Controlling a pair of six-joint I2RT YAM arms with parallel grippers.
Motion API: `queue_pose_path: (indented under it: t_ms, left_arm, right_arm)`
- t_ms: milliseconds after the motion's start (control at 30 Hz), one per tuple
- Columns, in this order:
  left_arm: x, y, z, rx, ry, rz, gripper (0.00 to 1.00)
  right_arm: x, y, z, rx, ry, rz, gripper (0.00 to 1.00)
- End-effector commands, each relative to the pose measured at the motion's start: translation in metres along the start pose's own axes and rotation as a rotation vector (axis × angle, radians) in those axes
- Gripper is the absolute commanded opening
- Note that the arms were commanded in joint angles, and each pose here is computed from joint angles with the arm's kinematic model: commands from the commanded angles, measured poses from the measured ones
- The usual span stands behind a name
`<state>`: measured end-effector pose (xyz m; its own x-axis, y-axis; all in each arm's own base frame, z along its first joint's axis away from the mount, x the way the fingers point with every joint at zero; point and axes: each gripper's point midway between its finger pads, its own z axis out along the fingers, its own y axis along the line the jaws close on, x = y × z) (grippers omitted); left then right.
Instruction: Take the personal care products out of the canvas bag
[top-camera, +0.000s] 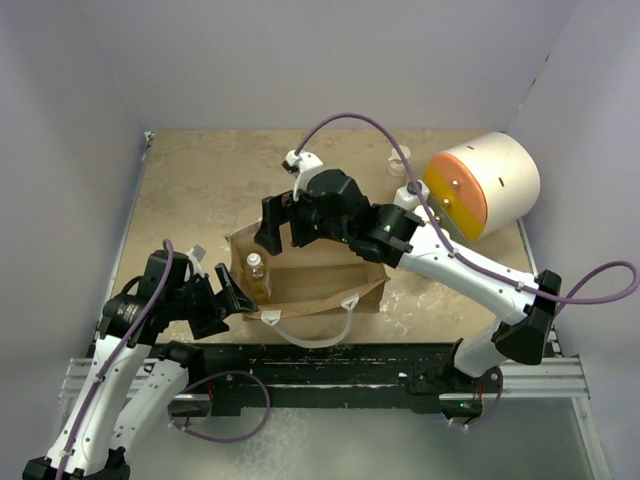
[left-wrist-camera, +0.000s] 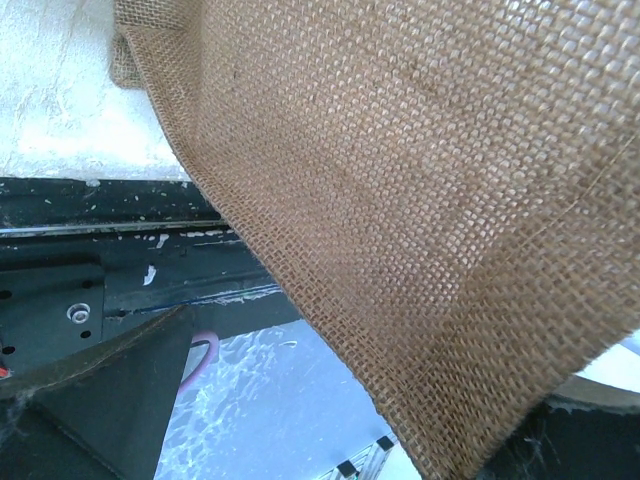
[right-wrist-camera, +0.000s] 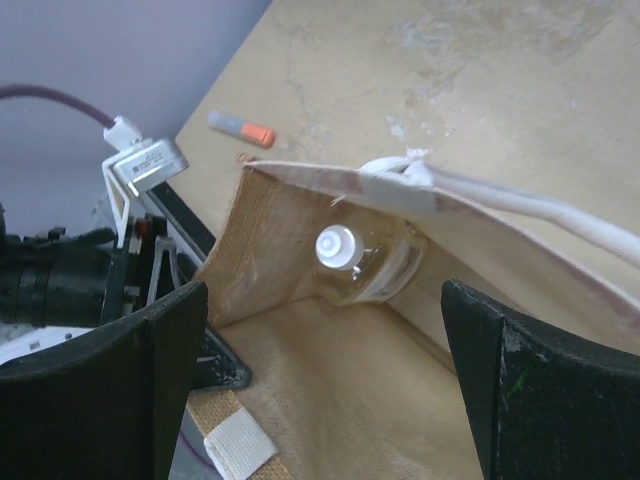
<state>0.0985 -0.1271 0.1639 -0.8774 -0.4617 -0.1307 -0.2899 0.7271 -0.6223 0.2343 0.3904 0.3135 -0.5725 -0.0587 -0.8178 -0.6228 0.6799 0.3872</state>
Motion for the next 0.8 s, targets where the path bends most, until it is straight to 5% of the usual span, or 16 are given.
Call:
queue_pose_path:
  t_ms: [0,767]
  left_arm:
    - [0.003,0.006,0.0,-0.026,0.011,-0.021,0.95]
    - [0.008,0.007,-0.002,-0.02,0.019,-0.025,0.95]
  right_arm:
    - [0.012,0.012,0.004,0.008,0.017,-0.022,1.0]
    - [0.106,-0.012,0.08,0.273,0.271,0.169,1.0]
